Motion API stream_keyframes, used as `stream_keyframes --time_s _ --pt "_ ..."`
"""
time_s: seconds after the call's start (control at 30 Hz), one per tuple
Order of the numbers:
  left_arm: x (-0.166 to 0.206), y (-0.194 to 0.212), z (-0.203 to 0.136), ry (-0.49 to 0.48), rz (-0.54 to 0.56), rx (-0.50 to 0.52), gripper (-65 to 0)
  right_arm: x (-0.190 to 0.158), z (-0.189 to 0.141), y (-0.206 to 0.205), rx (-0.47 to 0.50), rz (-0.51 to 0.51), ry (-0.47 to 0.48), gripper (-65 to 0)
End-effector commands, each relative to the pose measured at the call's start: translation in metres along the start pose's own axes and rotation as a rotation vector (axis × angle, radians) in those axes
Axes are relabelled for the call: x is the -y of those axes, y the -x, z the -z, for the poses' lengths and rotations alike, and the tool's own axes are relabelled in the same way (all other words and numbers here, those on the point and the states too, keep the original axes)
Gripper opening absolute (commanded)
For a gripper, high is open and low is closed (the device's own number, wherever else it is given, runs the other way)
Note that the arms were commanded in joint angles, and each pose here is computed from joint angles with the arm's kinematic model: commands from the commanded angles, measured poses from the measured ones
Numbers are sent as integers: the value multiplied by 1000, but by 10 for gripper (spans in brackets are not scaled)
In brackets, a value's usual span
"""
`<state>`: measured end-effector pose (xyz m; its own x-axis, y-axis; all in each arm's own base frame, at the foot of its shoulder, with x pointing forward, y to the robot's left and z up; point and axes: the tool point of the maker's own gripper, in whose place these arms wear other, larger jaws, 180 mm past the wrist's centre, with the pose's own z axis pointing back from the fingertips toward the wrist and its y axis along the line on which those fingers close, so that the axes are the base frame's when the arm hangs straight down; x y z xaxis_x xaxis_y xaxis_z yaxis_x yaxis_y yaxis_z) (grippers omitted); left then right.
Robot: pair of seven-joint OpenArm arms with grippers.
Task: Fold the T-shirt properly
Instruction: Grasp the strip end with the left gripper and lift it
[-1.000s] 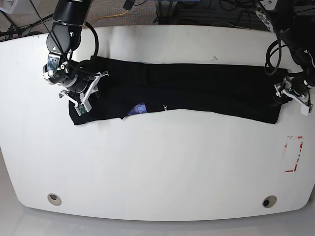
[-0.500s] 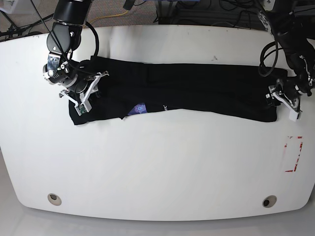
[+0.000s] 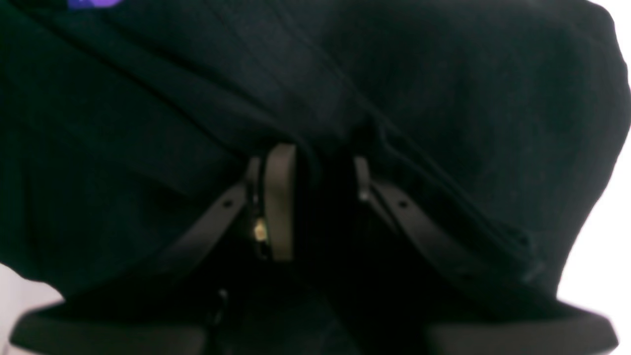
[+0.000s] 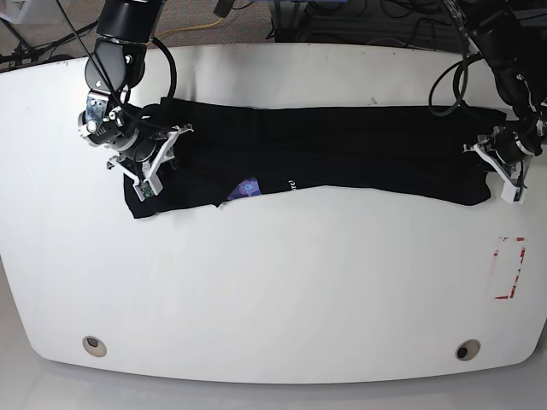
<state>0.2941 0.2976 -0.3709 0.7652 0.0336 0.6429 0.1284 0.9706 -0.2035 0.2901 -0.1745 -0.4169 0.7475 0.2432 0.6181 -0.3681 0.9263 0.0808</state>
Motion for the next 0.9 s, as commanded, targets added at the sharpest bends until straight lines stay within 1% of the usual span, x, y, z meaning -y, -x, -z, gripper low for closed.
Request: stream_keyframes --time_s 0.0,0.07,0.13,0.2,0.33,0.4,0.47,0.53,0.6,0.7,0.87 --pt "18 -30 -13 -1 83 68 -614 5 -3 -3 -1 -17 16 -512" --pt "30 -30 -18 -6 118 63 -614 5 -3 -3 -1 -17 16 -512" --pt "47 -38 -23 -3 150 98 -614 5 -3 -4 1 -18 17 -512" --pt "72 -47 -23 23 195 129 -613 5 -3 -4 0 -19 16 -512" --pt "122 -51 -15 101 298 99 -611 5 -3 -5 1 -18 15 -512" --pt "153 -49 -4 174 308 102 -610 5 -3 -6 3 -19 16 -512" --pt "175 -52 3 225 316 112 -608 4 -3 -6 3 -20 14 -512" --pt "191 -59 8 247 322 118 -608 4 -3 -6 3 -20 14 -512" --pt "211 -52 21 277 313 88 -608 4 -3 -6 3 -20 14 -512" --pt "238 -48 36 319 315 80 -608 4 -3 -5 2 -19 14 -512" --pt "263 -38 51 356 337 36 -608 5 -3 -5 2 -18 15 -512"
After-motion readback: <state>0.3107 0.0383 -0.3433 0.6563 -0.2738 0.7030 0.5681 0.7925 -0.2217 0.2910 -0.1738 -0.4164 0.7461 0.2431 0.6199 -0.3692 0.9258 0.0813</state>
